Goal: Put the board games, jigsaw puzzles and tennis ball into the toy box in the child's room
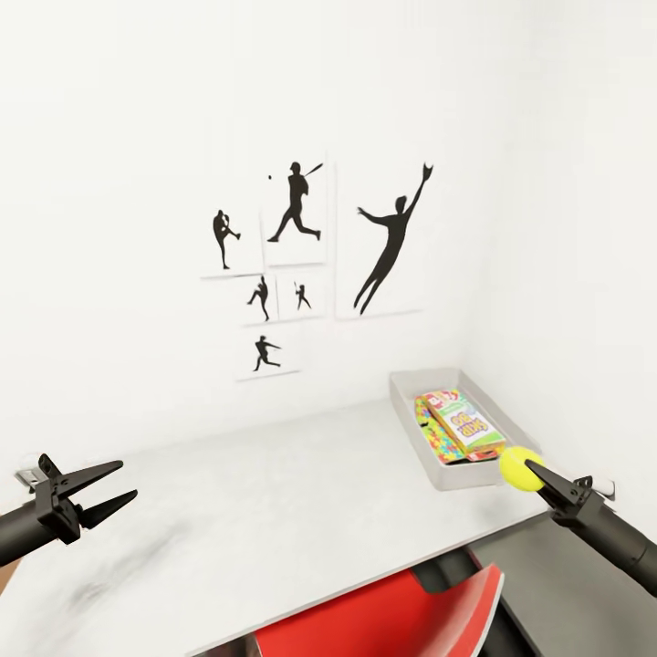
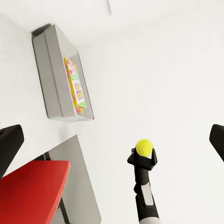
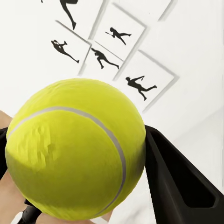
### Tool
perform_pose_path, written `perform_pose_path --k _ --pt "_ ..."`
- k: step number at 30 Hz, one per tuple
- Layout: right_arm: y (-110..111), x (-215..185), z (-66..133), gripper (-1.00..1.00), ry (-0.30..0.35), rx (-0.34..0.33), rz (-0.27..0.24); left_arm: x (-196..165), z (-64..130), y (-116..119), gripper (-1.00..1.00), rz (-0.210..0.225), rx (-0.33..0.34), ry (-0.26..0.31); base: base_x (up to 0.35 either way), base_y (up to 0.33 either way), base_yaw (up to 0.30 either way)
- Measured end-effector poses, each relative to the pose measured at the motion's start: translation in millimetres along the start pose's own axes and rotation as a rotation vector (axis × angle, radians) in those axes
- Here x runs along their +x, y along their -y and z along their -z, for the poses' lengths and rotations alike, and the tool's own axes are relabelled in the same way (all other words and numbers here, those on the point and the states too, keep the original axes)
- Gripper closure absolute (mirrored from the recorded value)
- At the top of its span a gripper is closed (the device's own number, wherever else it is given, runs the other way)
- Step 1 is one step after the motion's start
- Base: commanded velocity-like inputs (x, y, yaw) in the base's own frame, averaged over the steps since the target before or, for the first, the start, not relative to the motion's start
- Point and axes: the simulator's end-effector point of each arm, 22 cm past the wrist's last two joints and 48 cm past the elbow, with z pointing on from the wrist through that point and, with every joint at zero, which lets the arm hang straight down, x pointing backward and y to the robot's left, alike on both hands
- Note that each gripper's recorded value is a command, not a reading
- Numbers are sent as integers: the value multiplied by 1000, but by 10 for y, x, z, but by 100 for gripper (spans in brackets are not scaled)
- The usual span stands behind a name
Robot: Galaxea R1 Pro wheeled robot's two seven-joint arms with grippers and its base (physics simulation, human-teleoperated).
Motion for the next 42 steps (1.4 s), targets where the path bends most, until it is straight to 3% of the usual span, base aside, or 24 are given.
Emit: perform_pose_path --k 12,20,29,42 --pt "2 1 0 100 0 0 0 0 1 -7 -100 1 -1 0 210 -93 0" --pt "6 4 -3 100 0 0 -1 -3 -2 -6 -100 1 -1 0 23 -16 0" --pt "0 -33 -5 100 18 -3 54 -2 -1 -8 -100 1 -1 0 1 0 0" --pt "-7 -22 -7 100 16 -2 62 -5 1 -7 -100 0 -2 0 0 0 0"
